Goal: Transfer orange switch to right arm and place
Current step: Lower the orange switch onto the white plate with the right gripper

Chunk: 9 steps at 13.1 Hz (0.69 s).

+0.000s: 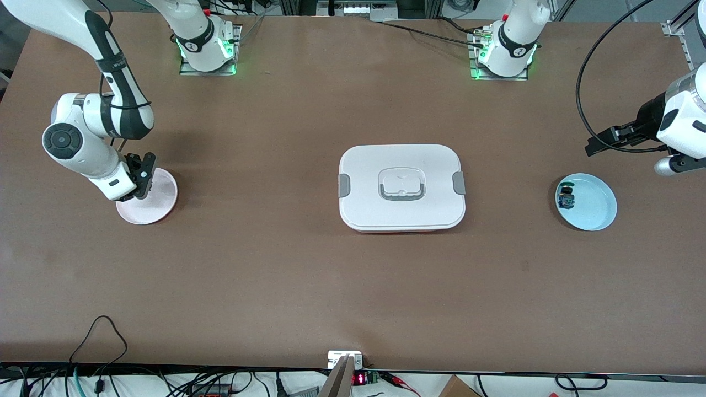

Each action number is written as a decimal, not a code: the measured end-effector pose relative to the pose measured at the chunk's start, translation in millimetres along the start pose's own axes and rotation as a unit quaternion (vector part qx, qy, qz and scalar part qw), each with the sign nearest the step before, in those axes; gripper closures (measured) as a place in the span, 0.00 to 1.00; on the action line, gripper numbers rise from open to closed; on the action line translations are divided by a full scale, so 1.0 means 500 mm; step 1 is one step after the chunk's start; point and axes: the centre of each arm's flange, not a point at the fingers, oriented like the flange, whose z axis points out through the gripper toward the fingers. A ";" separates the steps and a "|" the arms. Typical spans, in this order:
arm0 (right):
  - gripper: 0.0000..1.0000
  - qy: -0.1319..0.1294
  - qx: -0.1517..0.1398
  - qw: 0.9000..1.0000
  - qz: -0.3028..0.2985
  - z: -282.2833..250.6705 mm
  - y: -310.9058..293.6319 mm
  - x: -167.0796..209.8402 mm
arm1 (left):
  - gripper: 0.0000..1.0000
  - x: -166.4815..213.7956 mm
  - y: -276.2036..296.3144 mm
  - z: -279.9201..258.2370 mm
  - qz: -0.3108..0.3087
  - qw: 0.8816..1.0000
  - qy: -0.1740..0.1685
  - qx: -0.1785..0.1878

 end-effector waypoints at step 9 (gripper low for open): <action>0.58 0.010 -0.003 1.000 0.000 0.080 -0.008 0.005 | 0.00 0.033 -0.027 -0.020 0.016 1.000 0.020 0.018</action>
